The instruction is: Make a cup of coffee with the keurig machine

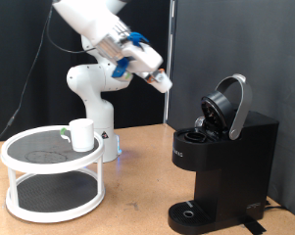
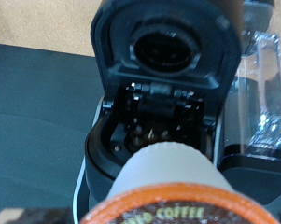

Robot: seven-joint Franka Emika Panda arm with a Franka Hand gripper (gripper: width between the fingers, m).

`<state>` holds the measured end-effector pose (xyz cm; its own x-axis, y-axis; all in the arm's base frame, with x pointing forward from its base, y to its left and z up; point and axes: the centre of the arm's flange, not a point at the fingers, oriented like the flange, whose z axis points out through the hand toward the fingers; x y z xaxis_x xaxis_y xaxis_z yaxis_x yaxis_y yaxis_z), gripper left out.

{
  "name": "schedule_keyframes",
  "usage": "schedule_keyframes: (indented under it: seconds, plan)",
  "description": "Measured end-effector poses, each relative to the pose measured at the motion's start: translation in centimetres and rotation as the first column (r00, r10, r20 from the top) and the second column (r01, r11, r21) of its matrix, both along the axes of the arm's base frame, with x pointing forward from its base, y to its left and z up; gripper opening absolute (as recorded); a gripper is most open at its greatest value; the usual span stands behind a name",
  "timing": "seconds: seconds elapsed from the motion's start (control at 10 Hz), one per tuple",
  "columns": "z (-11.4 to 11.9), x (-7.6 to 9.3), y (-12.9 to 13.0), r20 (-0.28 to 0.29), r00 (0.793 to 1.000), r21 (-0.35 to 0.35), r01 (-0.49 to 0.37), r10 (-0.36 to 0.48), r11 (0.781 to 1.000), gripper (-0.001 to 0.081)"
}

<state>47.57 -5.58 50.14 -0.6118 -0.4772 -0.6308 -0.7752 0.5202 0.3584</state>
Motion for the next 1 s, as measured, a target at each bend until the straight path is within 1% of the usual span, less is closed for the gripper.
schedule_keyframes:
  seconds: [0.2,0.4,0.6,0.8,1.0]
  plan:
    - [0.2,1.1,2.5,-0.007,1.0,-0.005,-0.003,0.003,1.0,0.0388]
    - [0.2,1.6,4.2,-0.013,1.0,-0.008,-0.021,0.021,1.0,0.0388]
    - [0.3,1.8,4.4,0.015,1.0,-0.011,-0.023,0.023,1.0,0.0388]
    - [-0.1,1.8,4.5,-0.002,1.0,-0.015,-0.027,0.027,1.0,0.0388]
    - [-1.8,2.0,4.8,-0.022,0.999,-0.057,-0.03,0.029,0.998,0.0388]
